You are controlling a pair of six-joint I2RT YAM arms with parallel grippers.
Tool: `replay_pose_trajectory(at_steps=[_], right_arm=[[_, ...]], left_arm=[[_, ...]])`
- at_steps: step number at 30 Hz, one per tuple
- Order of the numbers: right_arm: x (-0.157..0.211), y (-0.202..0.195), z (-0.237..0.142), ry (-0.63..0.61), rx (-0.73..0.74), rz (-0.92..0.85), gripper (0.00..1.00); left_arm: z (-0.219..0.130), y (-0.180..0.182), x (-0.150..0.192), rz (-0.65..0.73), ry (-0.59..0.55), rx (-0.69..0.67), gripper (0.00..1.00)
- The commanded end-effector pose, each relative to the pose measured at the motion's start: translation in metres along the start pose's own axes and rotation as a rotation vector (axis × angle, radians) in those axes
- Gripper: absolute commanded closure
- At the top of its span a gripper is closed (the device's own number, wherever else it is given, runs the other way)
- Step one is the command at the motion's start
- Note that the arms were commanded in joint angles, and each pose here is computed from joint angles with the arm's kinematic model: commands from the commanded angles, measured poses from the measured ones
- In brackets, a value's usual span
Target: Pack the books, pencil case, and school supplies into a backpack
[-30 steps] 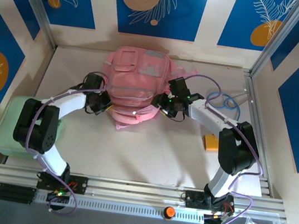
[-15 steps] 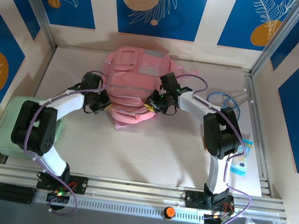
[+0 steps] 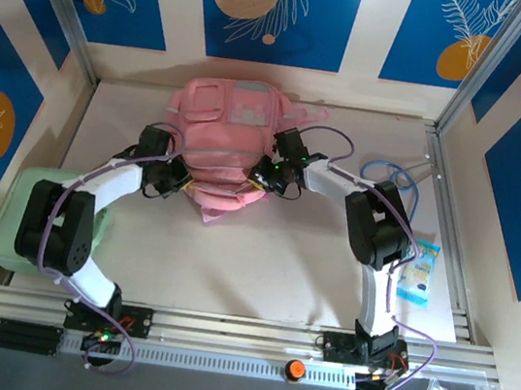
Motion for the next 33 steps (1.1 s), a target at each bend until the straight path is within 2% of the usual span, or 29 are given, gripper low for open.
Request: replay_pose_trajectory(at_steps=[1, 6, 9, 13, 19, 25, 28, 33], right_arm=[[0.008, -0.018, -0.008, -0.067, 0.167, -0.017, 0.74], [0.013, 0.004, -0.051, -0.117, 0.092, -0.117, 0.57], [0.018, 0.007, -0.067, -0.14, 0.091, -0.136, 0.52], [0.039, 0.014, -0.067, -0.098, 0.08, -0.286, 0.51], [0.071, 0.02, -0.045, 0.061, 0.013, -0.515, 0.51], [0.07, 0.022, -0.03, 0.123, 0.034, -0.51, 0.5], [0.066, 0.018, -0.023, 0.104, 0.095, -0.508, 0.5], [0.06, 0.022, -0.017, 0.1, 0.078, -0.523, 0.5]], left_arm=[[-0.014, -0.015, -0.001, 0.042, -0.017, 0.098, 1.0], [-0.01, -0.014, -0.002, 0.036, -0.009, 0.098, 1.0], [-0.008, -0.013, -0.002, 0.032, -0.005, 0.1, 1.0], [-0.008, -0.014, -0.002, 0.034, -0.004, 0.109, 1.0], [-0.009, -0.014, -0.002, 0.038, -0.006, 0.101, 1.0], [-0.007, -0.013, -0.001, 0.038, 0.001, 0.102, 1.0], [-0.006, -0.012, 0.0, 0.038, 0.009, 0.103, 1.0], [-0.003, -0.012, 0.0, 0.034, 0.019, 0.107, 1.0]])
Point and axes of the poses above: each hand's point on the last joint's axis, 136 mm out from that joint toward the fingers, its own z axis out along the fingers, its own y axis along the line the jaws close on, x = y × z, the point moved 9 cm from there along -z, back along the fingers, and after that the axes turned 12 degrees about z, right-handed, at the moved point
